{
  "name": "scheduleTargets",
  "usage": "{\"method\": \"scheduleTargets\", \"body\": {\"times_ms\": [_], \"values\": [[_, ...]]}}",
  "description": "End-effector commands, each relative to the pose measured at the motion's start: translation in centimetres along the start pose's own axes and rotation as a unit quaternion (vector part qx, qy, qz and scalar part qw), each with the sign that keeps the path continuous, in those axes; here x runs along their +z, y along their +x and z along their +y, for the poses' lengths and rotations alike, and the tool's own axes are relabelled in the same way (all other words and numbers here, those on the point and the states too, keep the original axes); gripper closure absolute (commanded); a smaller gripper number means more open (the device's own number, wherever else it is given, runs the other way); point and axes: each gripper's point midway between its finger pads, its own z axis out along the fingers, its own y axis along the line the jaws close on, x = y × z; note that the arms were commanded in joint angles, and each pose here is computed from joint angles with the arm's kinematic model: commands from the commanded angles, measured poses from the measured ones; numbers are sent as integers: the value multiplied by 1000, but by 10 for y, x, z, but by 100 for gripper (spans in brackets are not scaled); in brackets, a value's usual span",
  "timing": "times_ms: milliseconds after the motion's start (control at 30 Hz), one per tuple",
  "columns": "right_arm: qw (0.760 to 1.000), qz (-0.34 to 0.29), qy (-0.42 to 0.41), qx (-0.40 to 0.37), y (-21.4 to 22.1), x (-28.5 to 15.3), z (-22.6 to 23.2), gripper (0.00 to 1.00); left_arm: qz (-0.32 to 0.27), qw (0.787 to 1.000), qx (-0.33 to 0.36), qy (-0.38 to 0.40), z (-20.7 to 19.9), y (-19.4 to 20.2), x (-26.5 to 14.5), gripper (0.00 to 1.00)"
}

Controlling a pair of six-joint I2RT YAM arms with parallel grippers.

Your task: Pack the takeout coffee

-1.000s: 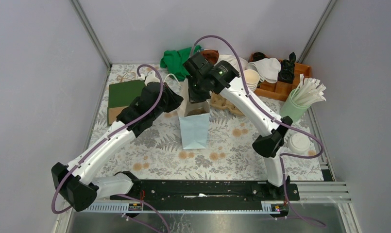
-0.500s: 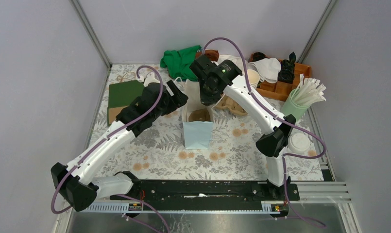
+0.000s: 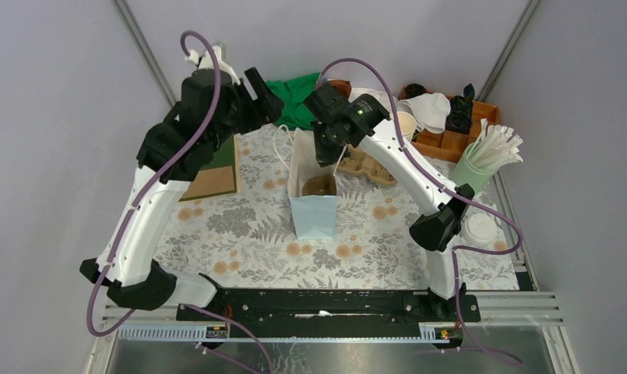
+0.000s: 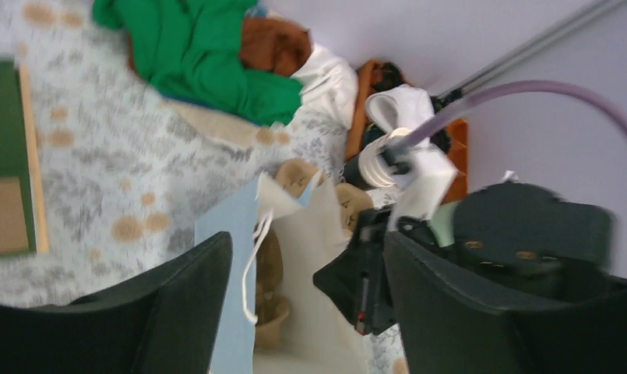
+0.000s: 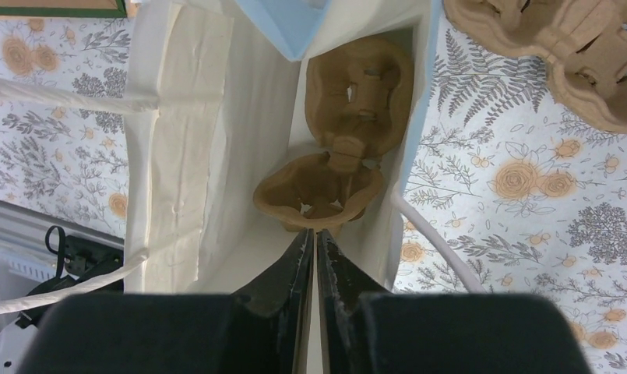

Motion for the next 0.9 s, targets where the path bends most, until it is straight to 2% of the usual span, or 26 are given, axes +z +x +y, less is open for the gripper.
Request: {"method": "scheduleTargets", "body": {"times_ms": [0,67,100,167,467,567,700,867], "values": [[999,-18,-27,-8,-12,-10,7,88,32,996,34,81,-39,-10,-16,40],[999,-23,-27,-6,-13,-12,8,88,63,991,17,116,-57,1,-12,61],[999,-27,-25,-2,-14,-13,7,89,76,990,10,118,-61,8,-7,68],[999,-33,-20,3,-16,-15,4,90,107,987,4,121,-65,28,1,73],[999,-43,-9,21,-16,-17,-3,93,135,990,30,41,-29,70,45,72],[999,-36,-11,22,-13,-14,-3,94,132,990,48,9,-13,73,55,67],[999,-30,-13,21,-12,-12,-2,94,159,985,63,-23,6,84,66,59],[999,-28,-11,19,-11,-10,-2,94,194,977,79,-47,21,101,72,59]]}}
